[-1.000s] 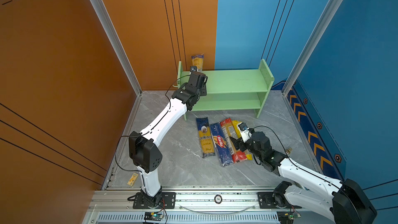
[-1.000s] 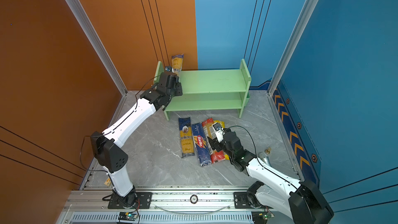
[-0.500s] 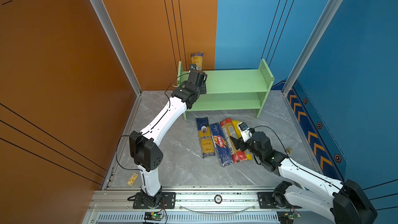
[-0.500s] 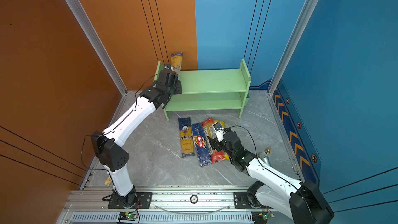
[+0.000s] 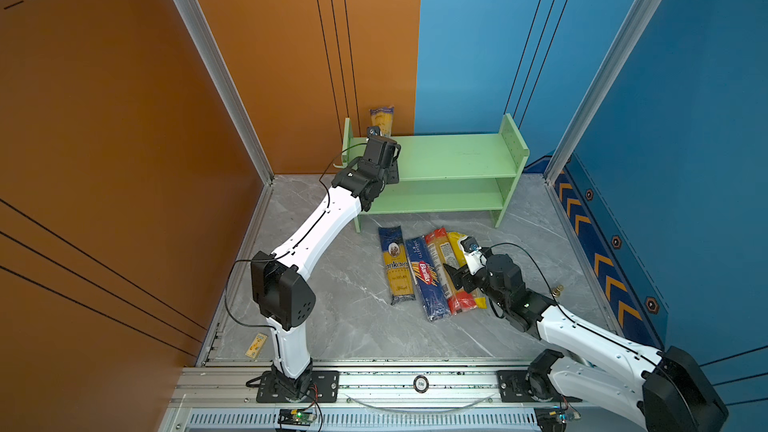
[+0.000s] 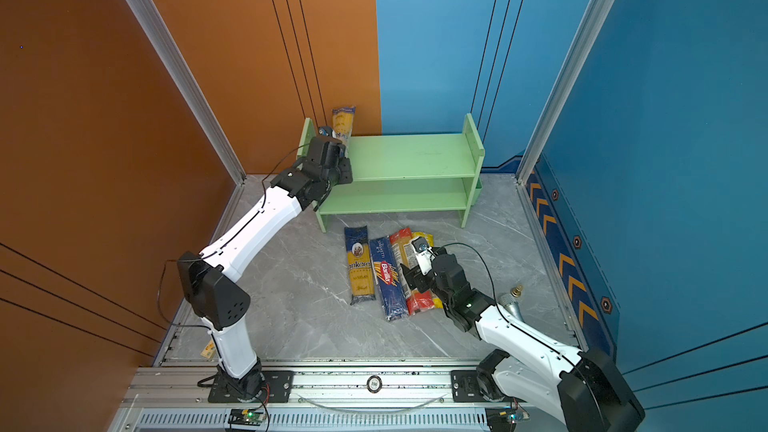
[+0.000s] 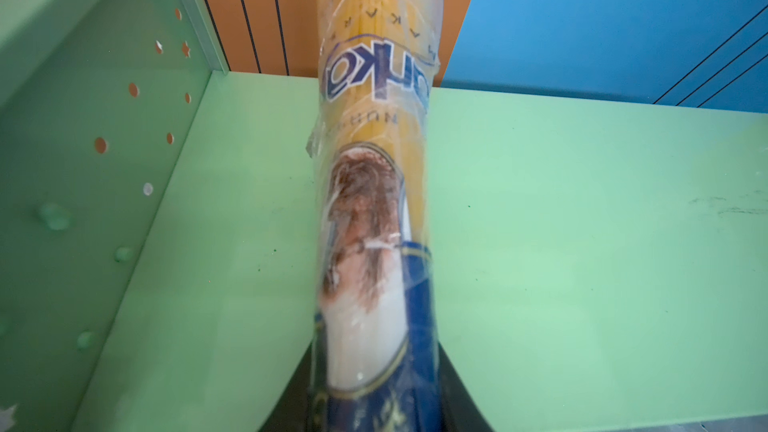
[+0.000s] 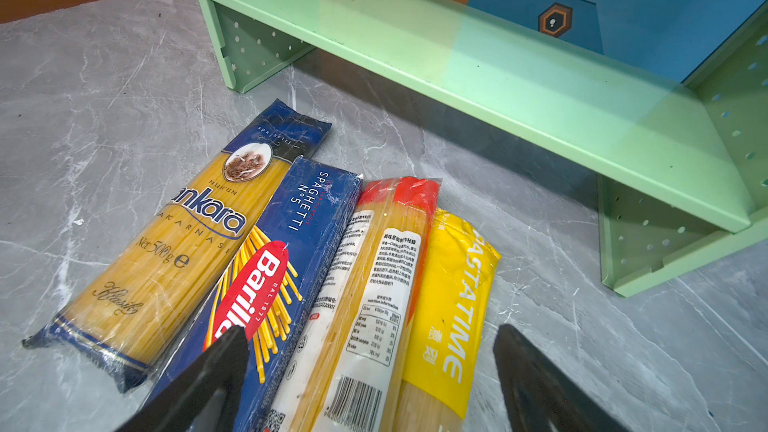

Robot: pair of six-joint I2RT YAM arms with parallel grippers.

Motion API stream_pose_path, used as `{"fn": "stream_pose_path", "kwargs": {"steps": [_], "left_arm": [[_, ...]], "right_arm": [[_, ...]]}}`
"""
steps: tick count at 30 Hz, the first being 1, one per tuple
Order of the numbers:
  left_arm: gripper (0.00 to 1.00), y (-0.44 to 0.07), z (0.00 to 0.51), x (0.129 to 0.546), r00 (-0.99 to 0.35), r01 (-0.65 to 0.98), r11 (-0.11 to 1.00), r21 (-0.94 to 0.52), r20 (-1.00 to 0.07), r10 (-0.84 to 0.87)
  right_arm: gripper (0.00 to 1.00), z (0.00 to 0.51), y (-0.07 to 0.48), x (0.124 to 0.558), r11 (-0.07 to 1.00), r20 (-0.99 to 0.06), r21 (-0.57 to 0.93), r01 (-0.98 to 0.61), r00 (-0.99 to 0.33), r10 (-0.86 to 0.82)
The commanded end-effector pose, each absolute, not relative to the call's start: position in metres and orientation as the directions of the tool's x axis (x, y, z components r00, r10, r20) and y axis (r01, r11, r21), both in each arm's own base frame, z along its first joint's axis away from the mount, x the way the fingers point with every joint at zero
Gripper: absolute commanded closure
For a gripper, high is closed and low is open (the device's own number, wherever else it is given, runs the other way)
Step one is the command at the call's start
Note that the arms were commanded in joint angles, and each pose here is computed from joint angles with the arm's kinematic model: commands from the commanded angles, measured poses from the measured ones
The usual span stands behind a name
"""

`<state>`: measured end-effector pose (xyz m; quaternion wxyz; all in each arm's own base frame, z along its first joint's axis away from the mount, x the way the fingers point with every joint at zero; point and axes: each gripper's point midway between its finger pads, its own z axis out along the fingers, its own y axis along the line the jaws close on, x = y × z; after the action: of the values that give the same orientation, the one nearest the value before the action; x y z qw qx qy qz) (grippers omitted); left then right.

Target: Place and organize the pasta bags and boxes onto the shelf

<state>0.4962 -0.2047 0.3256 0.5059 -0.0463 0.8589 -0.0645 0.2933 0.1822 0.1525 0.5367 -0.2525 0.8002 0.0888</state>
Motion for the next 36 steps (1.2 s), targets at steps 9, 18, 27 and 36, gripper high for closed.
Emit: {"fn": "stream_pose_path", "kwargs": {"steps": [9,18,27,36], "left_arm": [[0.97,-0.206,0.369,0.509,-0.359,-0.009,0.969,-0.248,-0.903,-0.235],[0.89,-0.206,0.363,0.51,-0.369,-0.014,0.969,-0.249,-0.899,-0.236],[0.84,-0.206,0.357,0.51,-0.381,-0.012,0.969,-0.247,-0.895,-0.233],[0.8,-0.208,0.353,0.51,-0.393,-0.005,0.968,-0.251,-0.89,-0.233]], "right_arm": [[0.1,0.152,0.183,0.292,0.855,-0.911,-0.107,-0.508,-0.294,-0.289],[0.09,0.151,0.182,0.292,0.857,-0.911,-0.106,-0.505,-0.297,-0.288],[0.09,0.151,0.181,0.292,0.859,-0.912,-0.104,-0.501,-0.297,-0.283],[0.09,0.151,0.181,0.292,0.86,-0.912,-0.102,-0.5,-0.297,-0.281]]}}
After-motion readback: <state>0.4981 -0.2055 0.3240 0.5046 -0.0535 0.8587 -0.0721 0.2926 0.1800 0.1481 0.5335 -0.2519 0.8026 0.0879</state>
